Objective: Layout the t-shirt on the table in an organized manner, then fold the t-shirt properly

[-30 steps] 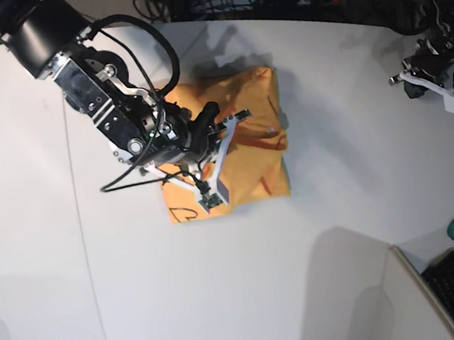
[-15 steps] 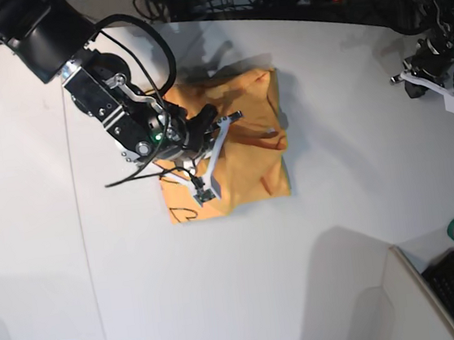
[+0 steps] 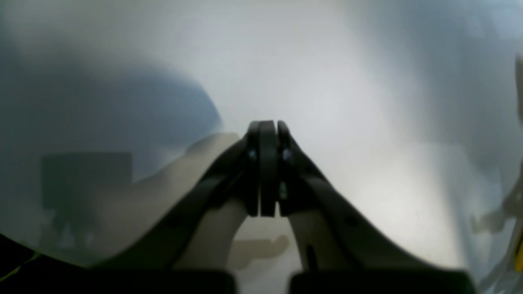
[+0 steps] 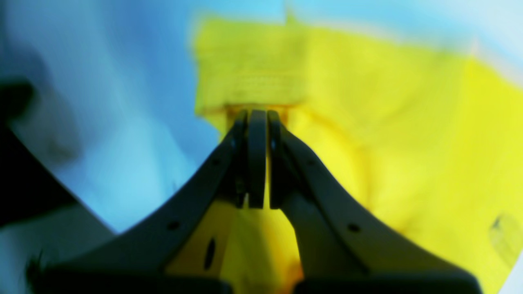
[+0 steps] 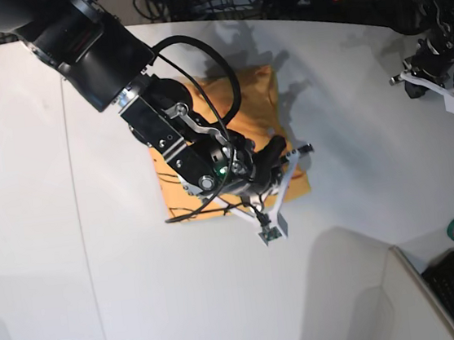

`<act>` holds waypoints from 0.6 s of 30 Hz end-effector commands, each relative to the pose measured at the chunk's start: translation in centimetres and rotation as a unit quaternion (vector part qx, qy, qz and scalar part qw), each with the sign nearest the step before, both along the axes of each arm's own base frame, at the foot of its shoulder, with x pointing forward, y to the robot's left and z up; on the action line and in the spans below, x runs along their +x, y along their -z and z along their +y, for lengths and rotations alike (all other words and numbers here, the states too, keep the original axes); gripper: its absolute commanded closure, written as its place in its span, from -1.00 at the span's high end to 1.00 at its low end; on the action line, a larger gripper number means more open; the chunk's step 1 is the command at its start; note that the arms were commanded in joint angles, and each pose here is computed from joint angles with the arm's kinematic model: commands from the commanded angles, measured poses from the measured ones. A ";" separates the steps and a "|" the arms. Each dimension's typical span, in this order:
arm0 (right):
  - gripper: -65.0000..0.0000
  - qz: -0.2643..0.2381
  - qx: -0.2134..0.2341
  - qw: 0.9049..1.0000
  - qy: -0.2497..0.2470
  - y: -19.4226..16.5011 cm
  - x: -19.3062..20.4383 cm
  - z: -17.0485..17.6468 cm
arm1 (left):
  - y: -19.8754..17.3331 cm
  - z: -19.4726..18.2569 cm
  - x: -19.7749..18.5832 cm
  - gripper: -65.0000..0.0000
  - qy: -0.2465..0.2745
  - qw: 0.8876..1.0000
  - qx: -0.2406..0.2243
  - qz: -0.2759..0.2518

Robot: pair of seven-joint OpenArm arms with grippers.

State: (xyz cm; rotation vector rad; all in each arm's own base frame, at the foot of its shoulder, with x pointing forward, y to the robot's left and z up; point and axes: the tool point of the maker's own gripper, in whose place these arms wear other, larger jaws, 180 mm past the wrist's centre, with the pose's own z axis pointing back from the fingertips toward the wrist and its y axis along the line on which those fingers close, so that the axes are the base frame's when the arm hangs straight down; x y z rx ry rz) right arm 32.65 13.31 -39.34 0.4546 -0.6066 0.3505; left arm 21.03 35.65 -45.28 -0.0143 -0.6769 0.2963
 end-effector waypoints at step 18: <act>-1.00 0.070 -0.037 0.995 -0.053 1.5 -8.9 -4.0 | -1.6 0.7 1.4 -1.00 0.005 1.000 0.013 -0.026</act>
